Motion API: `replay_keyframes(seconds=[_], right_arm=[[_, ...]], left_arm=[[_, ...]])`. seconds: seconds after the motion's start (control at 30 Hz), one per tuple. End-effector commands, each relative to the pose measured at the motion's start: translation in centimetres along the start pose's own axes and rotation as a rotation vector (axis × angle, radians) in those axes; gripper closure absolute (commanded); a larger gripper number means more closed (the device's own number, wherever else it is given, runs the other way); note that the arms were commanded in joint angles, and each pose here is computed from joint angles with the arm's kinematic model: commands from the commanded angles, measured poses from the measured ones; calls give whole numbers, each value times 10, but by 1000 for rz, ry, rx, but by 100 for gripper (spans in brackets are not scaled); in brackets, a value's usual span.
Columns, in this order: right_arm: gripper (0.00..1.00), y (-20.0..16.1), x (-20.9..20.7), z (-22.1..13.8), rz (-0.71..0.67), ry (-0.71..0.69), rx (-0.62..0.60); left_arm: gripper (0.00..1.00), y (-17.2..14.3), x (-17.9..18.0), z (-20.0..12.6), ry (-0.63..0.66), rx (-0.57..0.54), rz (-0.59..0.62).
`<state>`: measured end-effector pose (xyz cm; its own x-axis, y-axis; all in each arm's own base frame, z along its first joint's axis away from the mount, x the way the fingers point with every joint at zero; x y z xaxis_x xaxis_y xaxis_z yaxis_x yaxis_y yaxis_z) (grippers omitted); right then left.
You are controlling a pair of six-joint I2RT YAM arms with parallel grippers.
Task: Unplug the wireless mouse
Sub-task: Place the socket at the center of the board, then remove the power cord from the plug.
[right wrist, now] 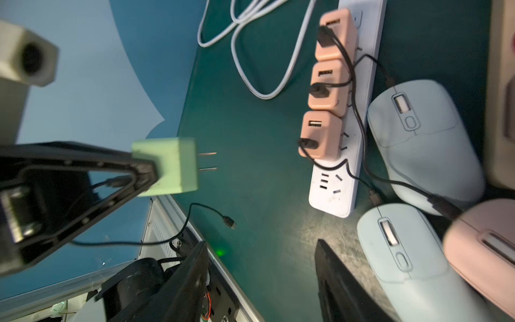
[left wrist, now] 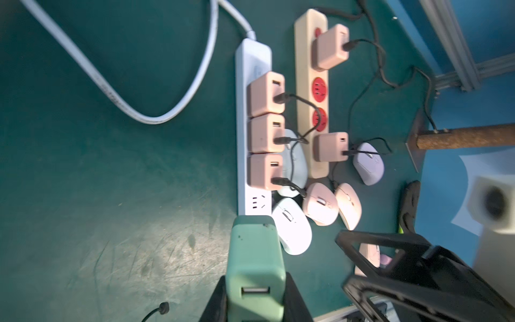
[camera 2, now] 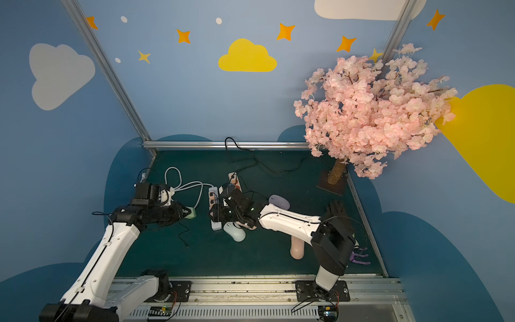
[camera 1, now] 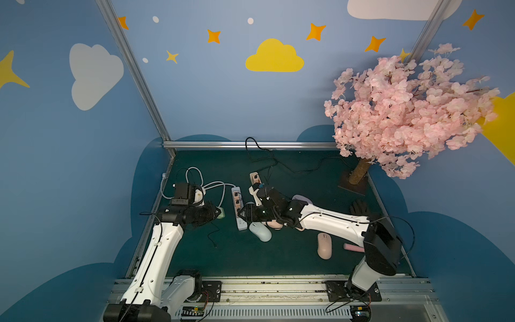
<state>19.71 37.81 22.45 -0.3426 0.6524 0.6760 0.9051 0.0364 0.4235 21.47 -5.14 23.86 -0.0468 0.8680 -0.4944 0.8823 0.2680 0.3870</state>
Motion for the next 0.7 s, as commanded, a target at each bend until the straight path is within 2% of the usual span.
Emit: replay_keyframes(seconds=[0.0,0.1,0.2,0.27,0.37,0.43,0.67], right_arm=[[40,-8,-16,-26,-156,-108,-48],[40,-6,-18,-51,-256,-123,-102],[38,-1,-24,-77,-299,-178,-211],[34,4,-26,-93,-402,-204,-285],[33,10,-27,-119,-530,-257,-376],[28,12,-24,-138,-604,-271,-373],[26,2,-14,-177,-881,-215,-386]], left_arm=[[96,4,-27,-11,-78,-28,111],[96,2,-49,-14,-115,-20,189],[96,0,-71,-16,-179,1,246],[96,-3,-85,-17,-226,10,277],[96,-6,-104,-16,-290,25,310],[96,-7,-115,-14,-331,38,319],[96,-12,-146,-7,-468,97,344]])
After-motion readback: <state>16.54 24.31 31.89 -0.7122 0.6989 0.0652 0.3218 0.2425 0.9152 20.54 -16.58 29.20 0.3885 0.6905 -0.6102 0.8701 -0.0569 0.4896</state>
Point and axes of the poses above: each gripper's point midway between its finger pads, its own z axis out along the fingers, its own x axis along the line the jaws close on, y = z × x, the point moved 7 cm from there along -z, back along the fingers, and after that the axes turned 6 degrees about z, right-handed, at the moved point
